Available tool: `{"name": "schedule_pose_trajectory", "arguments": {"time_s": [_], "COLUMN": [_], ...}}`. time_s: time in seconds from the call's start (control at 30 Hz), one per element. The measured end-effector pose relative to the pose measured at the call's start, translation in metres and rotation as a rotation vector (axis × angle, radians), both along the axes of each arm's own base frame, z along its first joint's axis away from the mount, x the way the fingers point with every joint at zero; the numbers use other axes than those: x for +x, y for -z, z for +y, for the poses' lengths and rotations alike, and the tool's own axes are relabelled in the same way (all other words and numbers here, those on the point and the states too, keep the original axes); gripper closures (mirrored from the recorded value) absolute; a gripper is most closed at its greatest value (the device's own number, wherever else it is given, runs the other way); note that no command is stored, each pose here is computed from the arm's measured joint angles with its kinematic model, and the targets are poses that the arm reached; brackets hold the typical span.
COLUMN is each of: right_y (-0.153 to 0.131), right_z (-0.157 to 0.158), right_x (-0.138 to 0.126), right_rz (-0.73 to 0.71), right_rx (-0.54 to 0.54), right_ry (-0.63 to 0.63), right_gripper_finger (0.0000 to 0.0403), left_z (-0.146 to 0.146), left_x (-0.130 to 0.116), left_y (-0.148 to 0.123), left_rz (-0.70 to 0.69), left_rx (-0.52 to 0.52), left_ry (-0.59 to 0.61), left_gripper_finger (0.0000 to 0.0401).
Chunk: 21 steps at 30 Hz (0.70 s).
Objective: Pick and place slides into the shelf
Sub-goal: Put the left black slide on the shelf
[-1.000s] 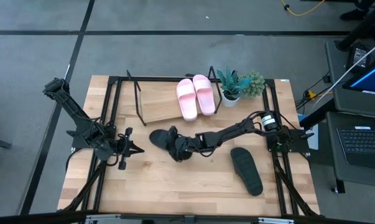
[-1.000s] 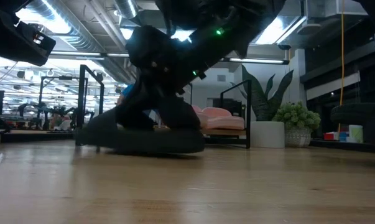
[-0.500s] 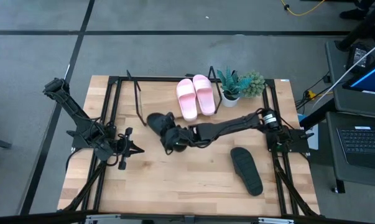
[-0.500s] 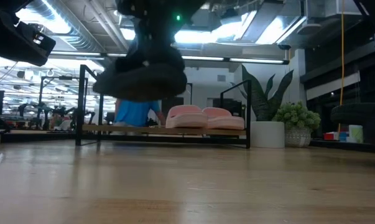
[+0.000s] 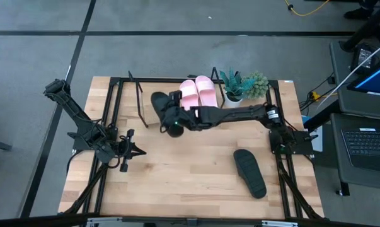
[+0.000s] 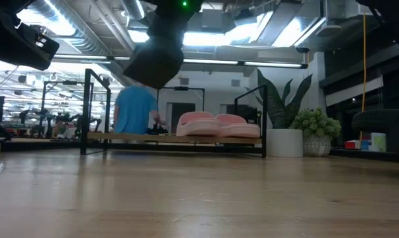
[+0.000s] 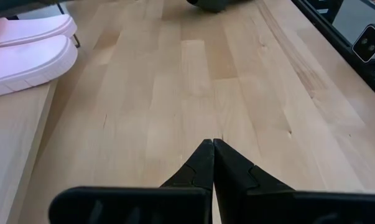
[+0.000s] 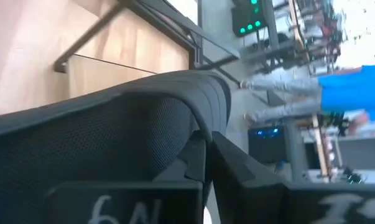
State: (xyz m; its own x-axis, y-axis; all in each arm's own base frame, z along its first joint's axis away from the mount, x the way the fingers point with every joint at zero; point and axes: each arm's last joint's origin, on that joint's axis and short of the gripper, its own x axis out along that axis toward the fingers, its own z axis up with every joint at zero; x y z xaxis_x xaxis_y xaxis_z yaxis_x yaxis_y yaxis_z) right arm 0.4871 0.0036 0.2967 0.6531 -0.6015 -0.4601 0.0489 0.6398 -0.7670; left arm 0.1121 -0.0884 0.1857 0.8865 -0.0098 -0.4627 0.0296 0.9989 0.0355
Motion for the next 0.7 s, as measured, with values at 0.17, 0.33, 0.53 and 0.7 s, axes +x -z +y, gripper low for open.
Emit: {"name": "schedule_pose_trajectory", "arguments": {"time_s": [0.17,0.33,0.53,0.7], "right_y": [0.004,0.014,0.038,0.057], "right_z": [-0.022,-0.039,-0.055,-0.065], "right_x": [0.000,0.002,0.002,0.000], "right_rz": [-0.041,-0.061,-0.088,-0.124], "right_rx": [0.038,0.038,0.036,0.032], "right_ry": [0.069,0.105,0.133,0.155], "right_gripper_finger": [0.0391,0.0391,0.0391,0.0391], "left_z": [0.000,0.000,0.001,0.001], "left_x": [0.000,0.000,0.000,0.000], "left_y": [0.000,0.000,0.000,0.000], "left_rz": [0.001,0.000,-0.007,-0.008], "left_rx": [0.002,0.009,0.030,0.032], "left_ry": [0.001,0.002,-0.024,-0.025], "left_gripper_finger": [0.0401,0.0401,0.0401,0.0401]}}
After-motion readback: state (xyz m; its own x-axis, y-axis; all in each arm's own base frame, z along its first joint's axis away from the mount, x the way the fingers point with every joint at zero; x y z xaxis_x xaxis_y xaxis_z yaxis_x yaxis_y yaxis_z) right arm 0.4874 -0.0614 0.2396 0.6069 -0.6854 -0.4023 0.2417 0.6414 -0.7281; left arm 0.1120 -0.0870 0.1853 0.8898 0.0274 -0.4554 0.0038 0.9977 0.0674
